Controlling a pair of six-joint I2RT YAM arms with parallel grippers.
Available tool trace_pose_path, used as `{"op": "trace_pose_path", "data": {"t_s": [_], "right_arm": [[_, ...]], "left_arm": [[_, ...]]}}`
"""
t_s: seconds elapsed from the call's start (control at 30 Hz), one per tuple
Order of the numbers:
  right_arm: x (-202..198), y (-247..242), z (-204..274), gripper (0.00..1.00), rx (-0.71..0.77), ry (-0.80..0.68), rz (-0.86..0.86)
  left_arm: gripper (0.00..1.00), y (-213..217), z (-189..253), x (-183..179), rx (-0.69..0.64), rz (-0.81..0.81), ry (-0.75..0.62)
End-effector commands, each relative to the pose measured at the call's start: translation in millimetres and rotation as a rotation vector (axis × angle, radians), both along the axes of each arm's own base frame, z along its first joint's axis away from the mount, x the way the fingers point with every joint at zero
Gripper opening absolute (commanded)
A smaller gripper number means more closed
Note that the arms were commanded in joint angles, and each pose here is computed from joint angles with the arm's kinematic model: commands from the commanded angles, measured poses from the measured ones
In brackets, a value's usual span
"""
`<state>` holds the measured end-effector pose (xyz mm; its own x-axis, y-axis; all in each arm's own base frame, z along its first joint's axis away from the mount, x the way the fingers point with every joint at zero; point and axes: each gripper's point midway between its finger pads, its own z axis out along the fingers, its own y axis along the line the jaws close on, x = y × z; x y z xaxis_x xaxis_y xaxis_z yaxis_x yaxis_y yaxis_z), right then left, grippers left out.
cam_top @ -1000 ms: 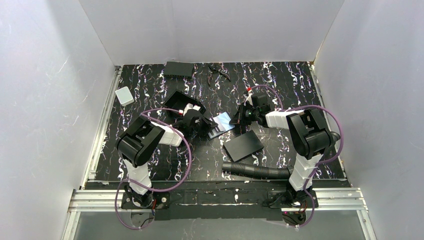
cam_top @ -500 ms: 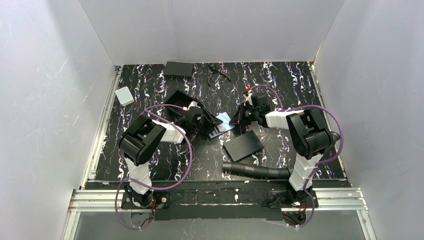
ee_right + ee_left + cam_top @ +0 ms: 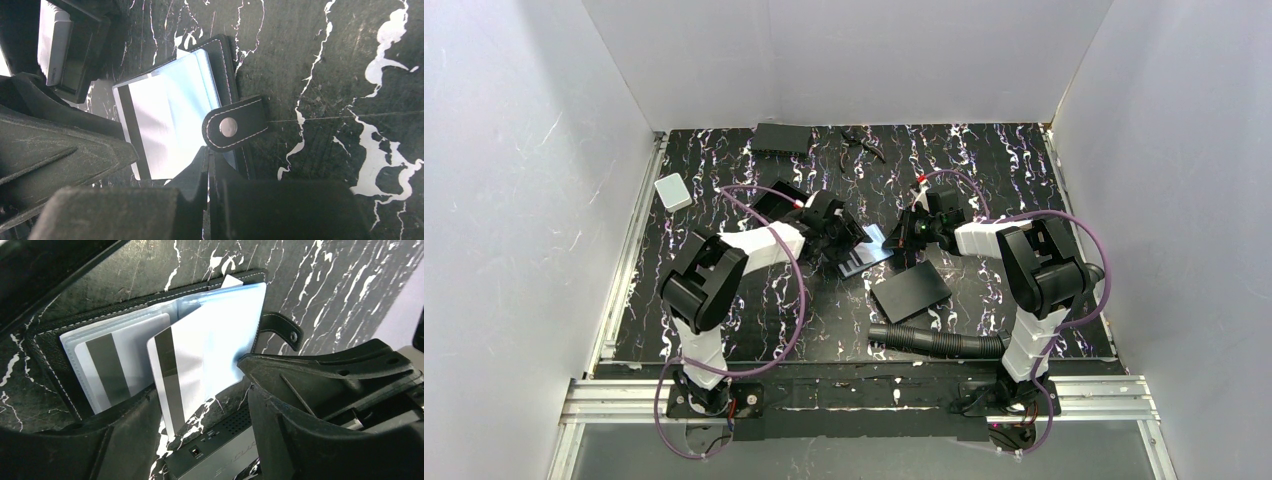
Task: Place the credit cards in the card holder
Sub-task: Insert the credit card into the card holder.
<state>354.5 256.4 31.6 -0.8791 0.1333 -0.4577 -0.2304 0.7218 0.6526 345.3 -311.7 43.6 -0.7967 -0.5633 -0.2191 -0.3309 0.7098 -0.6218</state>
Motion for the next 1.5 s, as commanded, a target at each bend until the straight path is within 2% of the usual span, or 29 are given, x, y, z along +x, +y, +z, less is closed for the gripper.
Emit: {"op": "trace_pose_path", "data": {"t_s": [0.0,0.3,0.57,0.83,1.03,1.3,1.43,1.47], "right_arm": [[-7,-10,-6,0.03,-0.048,0.02,-0.007],[-8,-11,-6,0.03,-0.049,0.022,-0.009],[-2,-11,10,0.04,-0.024,0.031,-0.006],[5,-26,27,0.19,-0.067,0.041,0.024],[-1,-15,22,0.28,0.0,0.066,0.066],[2,-11,10,0.29,0.022,0.073,0.063],[2,-12,9,0.29,0.013,0.072,0.063],[2,-13,9,0.29,0.009,0.069,0.062]], "left_arm": [[0.61,24,-21,-19,0.186,-0.017,0.123],[0.63,9,-20,-11,0.201,-0.049,0.133],[0.63,-8,-16,-4,0.158,-0.091,0.123],[0.68,-7,-10,-12,0.141,-0.126,0.13],[0.69,-9,-17,-12,0.152,-0.126,0.159],[0.74,-19,-25,-2,0.173,-0.146,0.187],[0.76,-7,-21,-8,0.225,-0.14,0.195],[0.79,-2,-19,-9,0.244,-0.133,0.196]]}}
